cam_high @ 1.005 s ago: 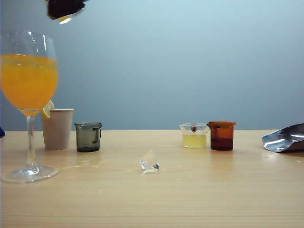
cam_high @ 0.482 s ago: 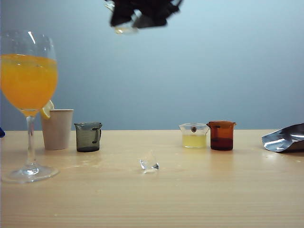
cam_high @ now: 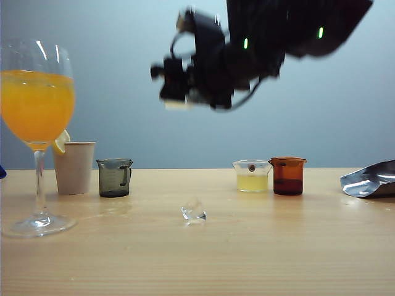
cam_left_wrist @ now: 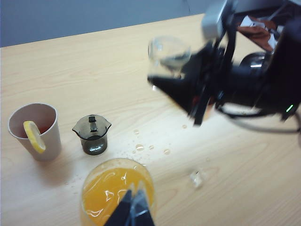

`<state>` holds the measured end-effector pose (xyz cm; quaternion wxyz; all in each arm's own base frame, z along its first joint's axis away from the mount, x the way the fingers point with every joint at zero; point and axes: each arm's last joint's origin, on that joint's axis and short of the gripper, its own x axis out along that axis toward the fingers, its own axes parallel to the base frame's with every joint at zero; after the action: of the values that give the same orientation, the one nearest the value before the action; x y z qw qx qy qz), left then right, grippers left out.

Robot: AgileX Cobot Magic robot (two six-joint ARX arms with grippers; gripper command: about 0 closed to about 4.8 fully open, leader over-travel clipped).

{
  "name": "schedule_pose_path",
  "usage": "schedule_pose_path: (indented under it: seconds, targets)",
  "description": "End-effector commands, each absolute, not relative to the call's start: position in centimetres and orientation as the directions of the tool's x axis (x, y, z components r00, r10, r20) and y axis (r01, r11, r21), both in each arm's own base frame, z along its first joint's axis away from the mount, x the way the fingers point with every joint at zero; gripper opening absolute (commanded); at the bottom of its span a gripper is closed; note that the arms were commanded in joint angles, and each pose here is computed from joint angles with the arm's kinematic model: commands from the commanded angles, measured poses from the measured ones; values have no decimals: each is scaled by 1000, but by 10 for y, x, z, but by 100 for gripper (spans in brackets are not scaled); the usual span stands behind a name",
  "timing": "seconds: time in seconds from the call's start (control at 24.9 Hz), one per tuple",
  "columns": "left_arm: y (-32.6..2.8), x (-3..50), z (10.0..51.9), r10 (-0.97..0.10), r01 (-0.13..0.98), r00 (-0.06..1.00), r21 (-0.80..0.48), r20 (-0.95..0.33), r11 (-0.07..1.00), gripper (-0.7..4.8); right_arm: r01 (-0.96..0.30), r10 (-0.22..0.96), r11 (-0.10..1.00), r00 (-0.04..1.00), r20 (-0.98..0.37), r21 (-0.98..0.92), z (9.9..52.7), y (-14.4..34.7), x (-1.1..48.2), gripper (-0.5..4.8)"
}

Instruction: Pick up the second measuring cup from the left, pour the orange juice inside into the goblet, and finally put the measuring cup back in its original place.

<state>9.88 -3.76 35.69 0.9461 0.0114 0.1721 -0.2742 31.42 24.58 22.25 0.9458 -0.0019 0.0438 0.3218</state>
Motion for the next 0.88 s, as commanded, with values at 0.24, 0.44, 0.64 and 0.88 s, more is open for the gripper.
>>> schedule_pose_path:
  seconds: [0.24, 0.44, 0.64, 0.88]
  targets:
    - [-41, 109, 356, -531, 527, 771, -116, -351, 842, -6, -609, 610, 791, 792, -7, 61, 175, 258, 330, 30]
    - [-42, 112, 354, -529, 527, 766, -117, -365, 842, -6, -605, 608, 794, 792, -57, 59, 154, 260, 333, 30]
    - [-43, 115, 352, -527, 533, 760, -99, -381, 840, -6, -604, 606, 795, 791, -84, 57, 141, 261, 334, 30]
    - [-44, 118, 349, -524, 535, 748, -98, -408, 839, -6, -597, 598, 801, 794, -106, 51, 122, 265, 346, 31]
